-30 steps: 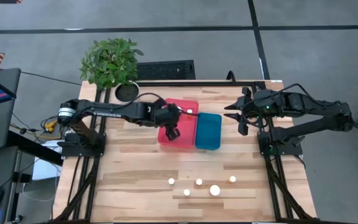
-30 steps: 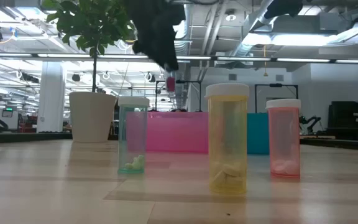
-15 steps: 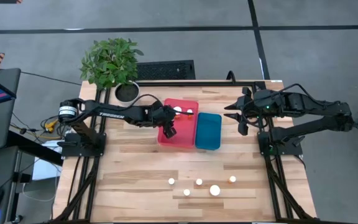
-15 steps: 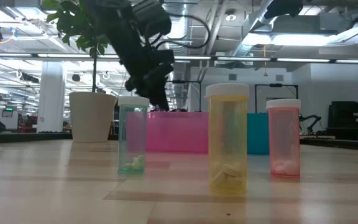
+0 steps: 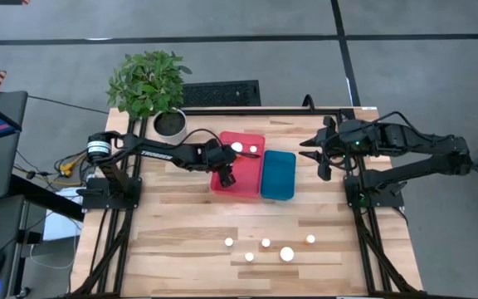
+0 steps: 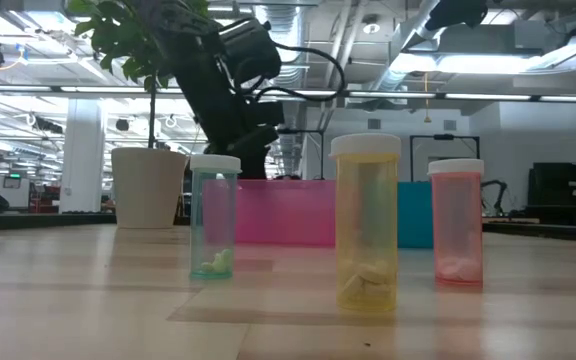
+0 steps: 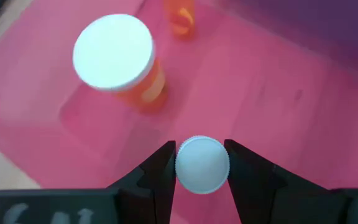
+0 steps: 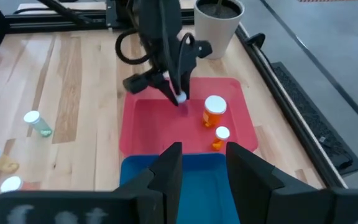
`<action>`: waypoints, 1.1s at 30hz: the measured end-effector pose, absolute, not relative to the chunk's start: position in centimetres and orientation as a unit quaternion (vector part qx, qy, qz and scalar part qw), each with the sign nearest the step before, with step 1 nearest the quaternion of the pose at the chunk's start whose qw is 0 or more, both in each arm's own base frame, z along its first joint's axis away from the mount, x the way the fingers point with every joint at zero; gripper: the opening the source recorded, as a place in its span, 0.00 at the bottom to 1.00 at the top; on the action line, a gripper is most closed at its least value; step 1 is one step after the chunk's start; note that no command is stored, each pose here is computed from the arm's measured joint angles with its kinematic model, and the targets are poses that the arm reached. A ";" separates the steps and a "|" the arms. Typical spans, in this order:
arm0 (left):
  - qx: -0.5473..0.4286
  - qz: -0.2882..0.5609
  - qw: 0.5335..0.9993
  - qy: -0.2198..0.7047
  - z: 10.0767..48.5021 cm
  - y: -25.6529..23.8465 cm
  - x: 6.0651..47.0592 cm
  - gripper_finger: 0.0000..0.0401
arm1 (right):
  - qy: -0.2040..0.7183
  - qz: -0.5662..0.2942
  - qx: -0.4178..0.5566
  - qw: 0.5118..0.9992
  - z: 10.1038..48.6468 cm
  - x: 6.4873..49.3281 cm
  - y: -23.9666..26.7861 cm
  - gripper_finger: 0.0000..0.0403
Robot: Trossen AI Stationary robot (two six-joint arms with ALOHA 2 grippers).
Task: Pick and place medicine bottles into bin by pill shape (circle, oval)
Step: Put the blue pill bottle into the red bin
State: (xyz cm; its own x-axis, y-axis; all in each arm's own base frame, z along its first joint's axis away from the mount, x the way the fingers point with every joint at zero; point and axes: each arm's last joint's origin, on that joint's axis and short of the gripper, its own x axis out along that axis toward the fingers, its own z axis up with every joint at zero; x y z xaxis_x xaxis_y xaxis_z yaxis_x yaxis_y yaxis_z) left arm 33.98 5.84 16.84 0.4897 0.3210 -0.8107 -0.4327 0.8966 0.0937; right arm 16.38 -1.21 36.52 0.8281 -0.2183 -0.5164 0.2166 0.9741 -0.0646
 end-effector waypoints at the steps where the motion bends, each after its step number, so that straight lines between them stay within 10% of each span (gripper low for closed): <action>1: -0.062 0.219 0.862 0.453 16.8 5.8 34.0 0.30 | 0.269 -0.114 -0.002 0.956 36.5 16.4 -1.2 0.34; 33: -0.055 0.242 0.858 0.450 16.9 6.0 34.0 0.54 | 0.270 -0.113 -0.003 0.956 36.5 16.4 -1.2 0.34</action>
